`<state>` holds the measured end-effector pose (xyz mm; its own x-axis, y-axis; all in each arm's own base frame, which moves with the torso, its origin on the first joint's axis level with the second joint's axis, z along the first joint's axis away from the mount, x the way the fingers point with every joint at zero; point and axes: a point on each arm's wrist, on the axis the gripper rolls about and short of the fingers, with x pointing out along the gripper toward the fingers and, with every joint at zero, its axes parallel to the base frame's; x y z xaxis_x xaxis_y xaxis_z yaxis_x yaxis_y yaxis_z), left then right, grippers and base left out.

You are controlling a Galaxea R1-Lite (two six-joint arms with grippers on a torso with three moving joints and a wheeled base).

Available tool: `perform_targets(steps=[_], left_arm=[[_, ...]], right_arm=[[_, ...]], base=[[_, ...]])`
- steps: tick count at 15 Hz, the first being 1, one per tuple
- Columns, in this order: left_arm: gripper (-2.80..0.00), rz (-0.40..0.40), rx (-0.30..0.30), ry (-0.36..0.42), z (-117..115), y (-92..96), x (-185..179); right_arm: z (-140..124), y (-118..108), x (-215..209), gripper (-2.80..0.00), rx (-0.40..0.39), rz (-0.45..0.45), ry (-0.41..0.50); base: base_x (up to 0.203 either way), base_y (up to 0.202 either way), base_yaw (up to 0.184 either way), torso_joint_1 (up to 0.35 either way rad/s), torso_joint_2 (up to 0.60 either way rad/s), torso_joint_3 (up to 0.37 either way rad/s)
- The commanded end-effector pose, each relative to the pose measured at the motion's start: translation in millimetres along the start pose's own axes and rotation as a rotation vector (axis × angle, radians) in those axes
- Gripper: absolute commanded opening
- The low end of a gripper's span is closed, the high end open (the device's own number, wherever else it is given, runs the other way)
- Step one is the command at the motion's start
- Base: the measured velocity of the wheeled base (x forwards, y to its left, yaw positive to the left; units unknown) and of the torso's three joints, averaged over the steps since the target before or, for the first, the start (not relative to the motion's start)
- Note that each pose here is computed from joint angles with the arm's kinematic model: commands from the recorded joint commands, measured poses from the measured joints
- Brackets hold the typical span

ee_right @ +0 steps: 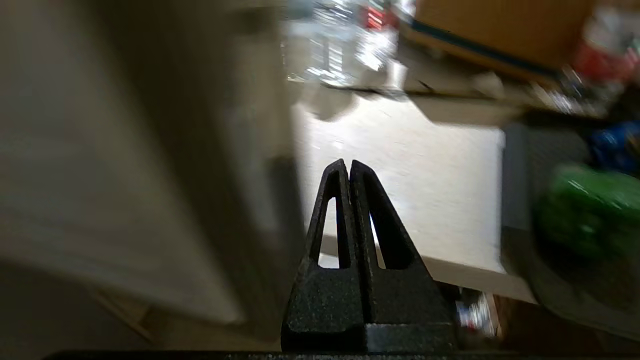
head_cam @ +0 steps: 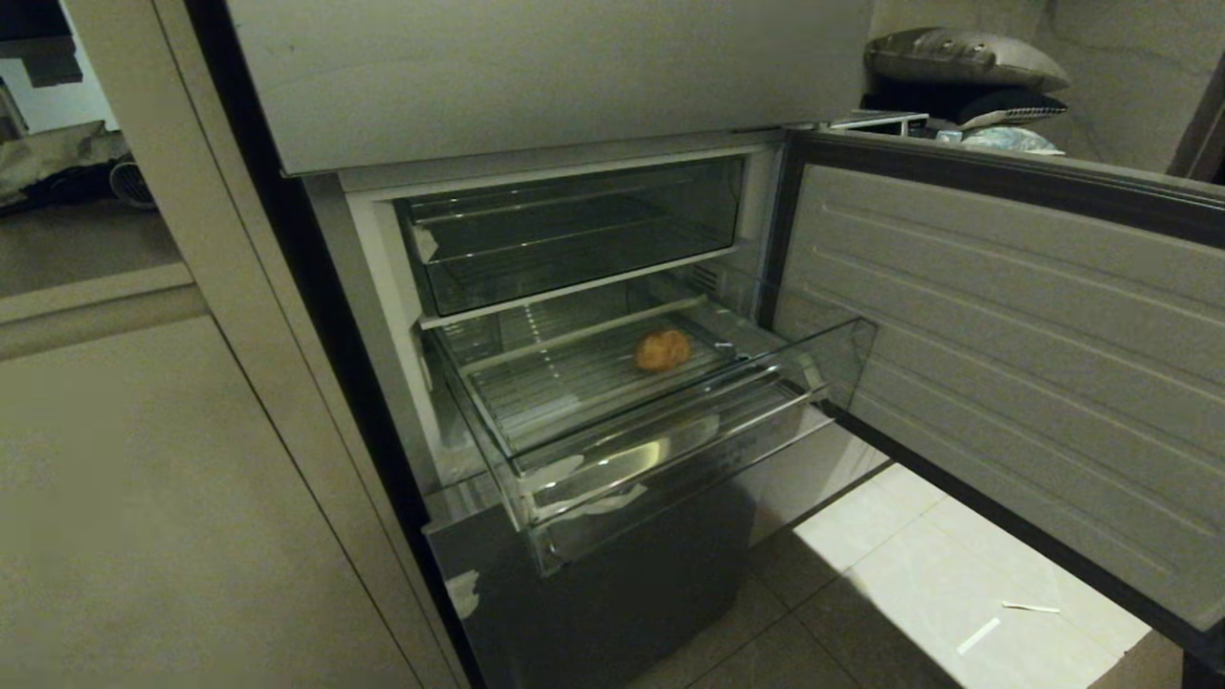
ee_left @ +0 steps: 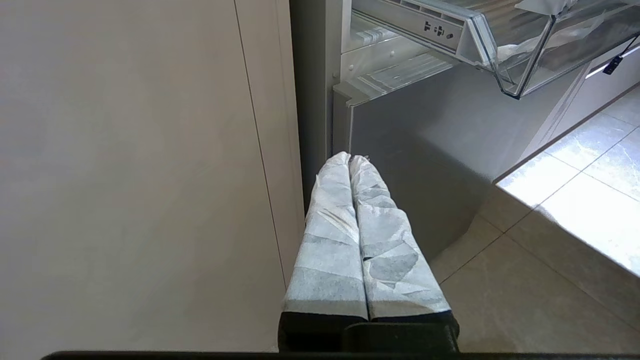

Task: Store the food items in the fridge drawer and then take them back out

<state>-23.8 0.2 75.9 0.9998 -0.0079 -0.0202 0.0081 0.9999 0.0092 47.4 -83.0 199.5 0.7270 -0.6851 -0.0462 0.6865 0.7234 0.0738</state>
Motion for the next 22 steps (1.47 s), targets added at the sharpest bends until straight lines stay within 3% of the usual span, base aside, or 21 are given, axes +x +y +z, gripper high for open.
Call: perform_targets(steps=[1,8,11,14,17,20,22], left_arm=[[-2.80,0.000,0.000,0.000,0.0,0.0,0.0],[-2.80,0.000,0.000,0.000,0.0,0.0,0.0],[-2.80,0.000,0.000,0.000,0.0,0.0,0.0],[-2.80,0.000,0.000,0.000,0.0,0.0,0.0],[-2.80,0.000,0.000,0.000,0.0,0.0,0.0],[-2.80,0.000,0.000,0.000,0.0,0.0,0.0],[-2.80,0.000,0.000,0.000,0.0,0.0,0.0]], right_arm=[[-9.0,21.2,-35.0,-2.80,-0.064,0.112,-0.115],[-29.5,28.2,-46.7,-2.80,-0.146,0.200,-0.148],[-22.9,30.4,-46.9,-2.80,-0.165,0.234,-0.220],[-20.4,31.1,-38.7,-2.80,-0.194,0.256,-0.195],[-9.1,38.1,-18.4,-2.80,-0.205,0.386,-0.150],[8.5,60.4,15.5,-2.80,-0.196,0.560,-0.103],[12.0,75.8,22.6,-2.80,-0.187,0.582,-0.089]], base=[[0.000,0.000,0.000,0.000,0.00,0.000],[-0.001,-0.005,0.097,0.004,0.00,0.003],[0.002,-0.008,0.176,0.004,0.00,0.002],[0.000,-0.009,0.174,0.002,0.00,0.001],[0.003,-0.005,0.106,0.007,0.00,-0.001],[0.000,0.000,0.000,0.000,0.00,0.000],[0.000,0.000,0.000,0.000,0.00,0.000]])
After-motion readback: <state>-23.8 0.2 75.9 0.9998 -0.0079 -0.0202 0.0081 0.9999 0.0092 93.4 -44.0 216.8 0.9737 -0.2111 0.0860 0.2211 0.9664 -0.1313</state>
